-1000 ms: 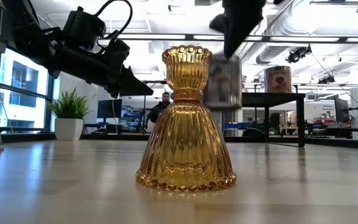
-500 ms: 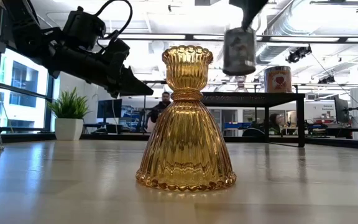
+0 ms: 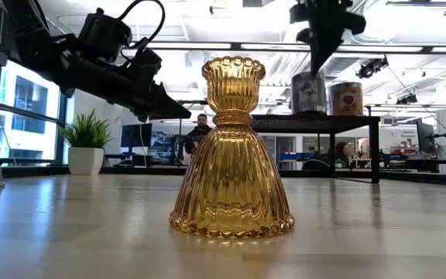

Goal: Pick & Place candle stick holders
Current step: Put the brown scented candle on the shelf aligned with the orange scented candle

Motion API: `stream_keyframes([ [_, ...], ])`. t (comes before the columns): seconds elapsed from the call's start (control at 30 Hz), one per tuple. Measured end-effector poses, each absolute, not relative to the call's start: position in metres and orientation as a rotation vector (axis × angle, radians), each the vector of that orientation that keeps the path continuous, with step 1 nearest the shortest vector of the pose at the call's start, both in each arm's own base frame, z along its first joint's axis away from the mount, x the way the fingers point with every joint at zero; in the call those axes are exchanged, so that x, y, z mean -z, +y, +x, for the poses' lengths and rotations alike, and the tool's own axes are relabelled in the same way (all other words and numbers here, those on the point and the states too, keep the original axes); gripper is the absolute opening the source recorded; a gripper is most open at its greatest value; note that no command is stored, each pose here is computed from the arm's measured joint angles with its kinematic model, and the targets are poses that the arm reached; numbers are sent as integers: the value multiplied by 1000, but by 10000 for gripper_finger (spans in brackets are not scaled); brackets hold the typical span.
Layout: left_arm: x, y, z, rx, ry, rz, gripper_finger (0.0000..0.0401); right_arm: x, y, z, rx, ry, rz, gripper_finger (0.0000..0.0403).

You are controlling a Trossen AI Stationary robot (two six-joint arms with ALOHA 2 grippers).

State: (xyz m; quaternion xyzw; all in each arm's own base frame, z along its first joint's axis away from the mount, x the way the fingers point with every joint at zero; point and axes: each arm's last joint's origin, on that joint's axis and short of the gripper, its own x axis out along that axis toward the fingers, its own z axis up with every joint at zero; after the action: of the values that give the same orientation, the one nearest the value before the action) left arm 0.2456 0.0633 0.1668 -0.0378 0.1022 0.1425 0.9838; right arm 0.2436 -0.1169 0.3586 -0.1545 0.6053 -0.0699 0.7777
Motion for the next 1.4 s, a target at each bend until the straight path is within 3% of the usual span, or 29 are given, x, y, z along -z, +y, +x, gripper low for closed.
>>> stream_keyframes([
  [1.23, -167, 63, 246, -286, 205, -72, 5, -351, -150, 229, 222, 1374, -408, 1],
  [1.4, -167, 63, 246, -286, 206, -72, 5, -351, -150, 229, 224, 1374, -406, 19],
])
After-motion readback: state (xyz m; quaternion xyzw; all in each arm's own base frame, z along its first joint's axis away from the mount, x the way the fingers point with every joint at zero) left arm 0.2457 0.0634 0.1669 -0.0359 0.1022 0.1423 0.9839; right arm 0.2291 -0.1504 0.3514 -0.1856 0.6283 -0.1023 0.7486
